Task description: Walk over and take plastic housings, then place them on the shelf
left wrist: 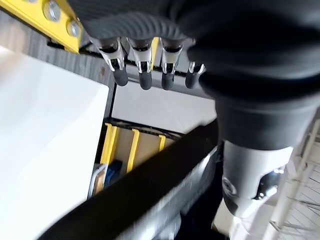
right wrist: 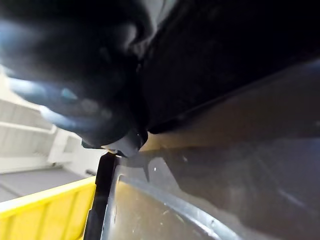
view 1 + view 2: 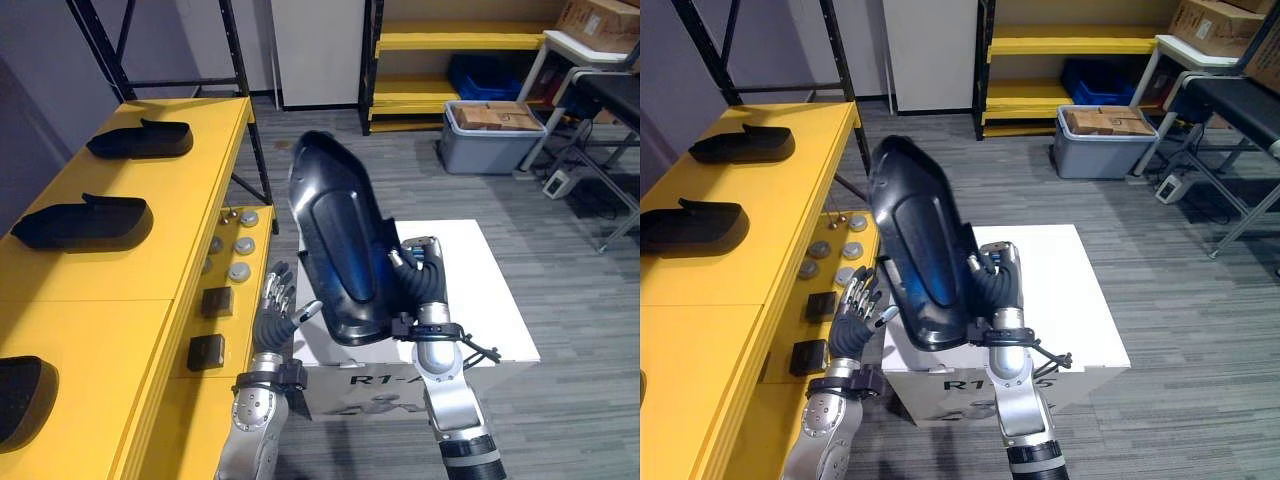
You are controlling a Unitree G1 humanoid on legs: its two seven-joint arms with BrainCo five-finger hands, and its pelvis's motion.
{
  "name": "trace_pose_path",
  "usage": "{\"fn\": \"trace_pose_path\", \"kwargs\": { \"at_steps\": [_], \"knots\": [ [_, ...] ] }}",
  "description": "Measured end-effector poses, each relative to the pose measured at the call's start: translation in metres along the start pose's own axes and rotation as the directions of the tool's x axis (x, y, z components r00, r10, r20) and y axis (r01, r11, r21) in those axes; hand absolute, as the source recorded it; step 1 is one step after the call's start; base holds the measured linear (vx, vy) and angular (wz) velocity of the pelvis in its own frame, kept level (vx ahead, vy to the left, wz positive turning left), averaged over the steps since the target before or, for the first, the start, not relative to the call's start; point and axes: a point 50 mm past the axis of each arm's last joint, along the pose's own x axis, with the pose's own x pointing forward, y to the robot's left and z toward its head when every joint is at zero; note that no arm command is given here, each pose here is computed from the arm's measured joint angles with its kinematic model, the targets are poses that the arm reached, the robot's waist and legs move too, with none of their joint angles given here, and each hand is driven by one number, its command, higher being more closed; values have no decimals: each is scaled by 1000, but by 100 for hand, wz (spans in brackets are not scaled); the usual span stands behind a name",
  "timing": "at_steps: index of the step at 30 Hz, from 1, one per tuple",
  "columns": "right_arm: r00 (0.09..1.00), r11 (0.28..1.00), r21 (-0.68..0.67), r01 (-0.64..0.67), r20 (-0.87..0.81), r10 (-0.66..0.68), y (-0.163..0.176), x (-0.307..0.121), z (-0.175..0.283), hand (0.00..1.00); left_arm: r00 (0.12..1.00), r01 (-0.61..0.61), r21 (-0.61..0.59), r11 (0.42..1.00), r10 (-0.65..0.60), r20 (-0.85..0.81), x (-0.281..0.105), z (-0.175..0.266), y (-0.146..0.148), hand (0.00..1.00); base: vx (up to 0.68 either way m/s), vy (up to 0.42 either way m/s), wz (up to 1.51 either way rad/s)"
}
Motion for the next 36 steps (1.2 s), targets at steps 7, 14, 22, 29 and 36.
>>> {"fn": "trace_pose_path", "kwargs": {
  "at_steps": [7,14,22,29,36],
  "knots": [
    [997,998,14,-62,40,61,11,-2,7,100,999,51,17,999,-51,-5,2,0,-8,100,4,6,-2],
    [994,995,-20,-93,52,94,10,-3,5,0,997,60,3,998,-59,-47,0,-7,-7,100,2,10,-5],
    [983,973,152,-173,82,162,8,-4,9,0,996,37,8,999,-37,-77,0,-11,-4,100,0,0,0],
    [988,924,373,-88,153,32,-36,3,22,0,997,54,45,997,-51,-62,0,-9,2,100,0,0,0],
    [925,791,515,331,-14,-379,-139,-22,-17,0,997,-68,79,995,72,-38,-8,-1,34,100,1,1,-1]
  ]
}}
